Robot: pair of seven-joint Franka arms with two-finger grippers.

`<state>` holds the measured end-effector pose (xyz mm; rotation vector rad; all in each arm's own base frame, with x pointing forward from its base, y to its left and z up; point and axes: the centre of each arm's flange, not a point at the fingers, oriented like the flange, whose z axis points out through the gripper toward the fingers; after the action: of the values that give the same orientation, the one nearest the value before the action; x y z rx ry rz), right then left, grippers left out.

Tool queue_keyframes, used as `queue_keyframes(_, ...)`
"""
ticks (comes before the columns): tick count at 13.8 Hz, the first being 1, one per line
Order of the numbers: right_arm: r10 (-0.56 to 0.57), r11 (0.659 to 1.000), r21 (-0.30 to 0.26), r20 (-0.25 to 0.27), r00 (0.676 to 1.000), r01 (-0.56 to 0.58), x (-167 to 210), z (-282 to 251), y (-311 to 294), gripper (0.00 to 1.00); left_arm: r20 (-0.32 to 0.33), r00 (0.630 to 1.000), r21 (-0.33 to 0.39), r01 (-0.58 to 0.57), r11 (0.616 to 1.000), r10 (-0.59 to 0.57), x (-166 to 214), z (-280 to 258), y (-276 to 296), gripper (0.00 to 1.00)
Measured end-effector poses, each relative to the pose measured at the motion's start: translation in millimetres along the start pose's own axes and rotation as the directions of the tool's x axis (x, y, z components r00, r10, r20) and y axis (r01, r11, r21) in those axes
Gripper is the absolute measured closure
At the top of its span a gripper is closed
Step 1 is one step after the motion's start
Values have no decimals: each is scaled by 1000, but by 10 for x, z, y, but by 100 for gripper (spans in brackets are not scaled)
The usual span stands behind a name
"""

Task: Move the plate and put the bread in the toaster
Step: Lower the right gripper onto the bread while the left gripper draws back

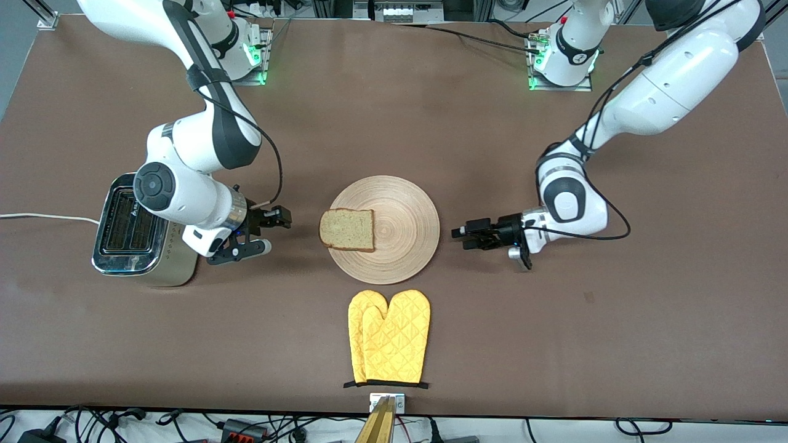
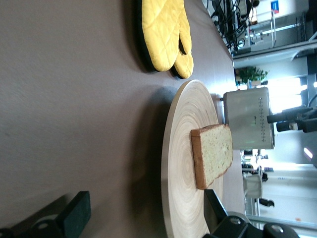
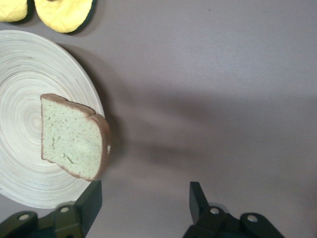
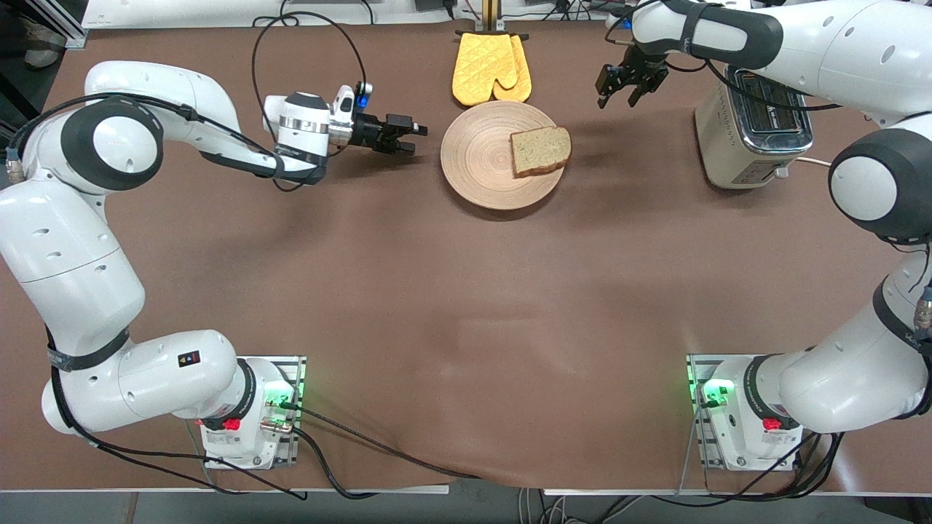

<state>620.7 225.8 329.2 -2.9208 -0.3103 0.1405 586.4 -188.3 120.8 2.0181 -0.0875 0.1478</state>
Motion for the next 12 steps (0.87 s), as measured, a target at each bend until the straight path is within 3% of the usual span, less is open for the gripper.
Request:
queue_keyframes(2,19,999,46,15,1000,-20,4,148,-94,20,52,995,4,-87,996,87,174,-240,-108,0)
queue_keyframes(5,27,998,64,14,1000,-28,50,483,-190,21,168,964,24,-214,977,207,472,-689,-254,0)
queue_keyframes(8,32,997,69,11,999,-32,80,811,-259,21,318,909,48,-300,953,270,702,-1178,-307,0)
queue_keyframes(12,43,997,64,25,999,-44,65,1007,-337,25,491,828,89,-359,929,273,976,-1733,-113,0)
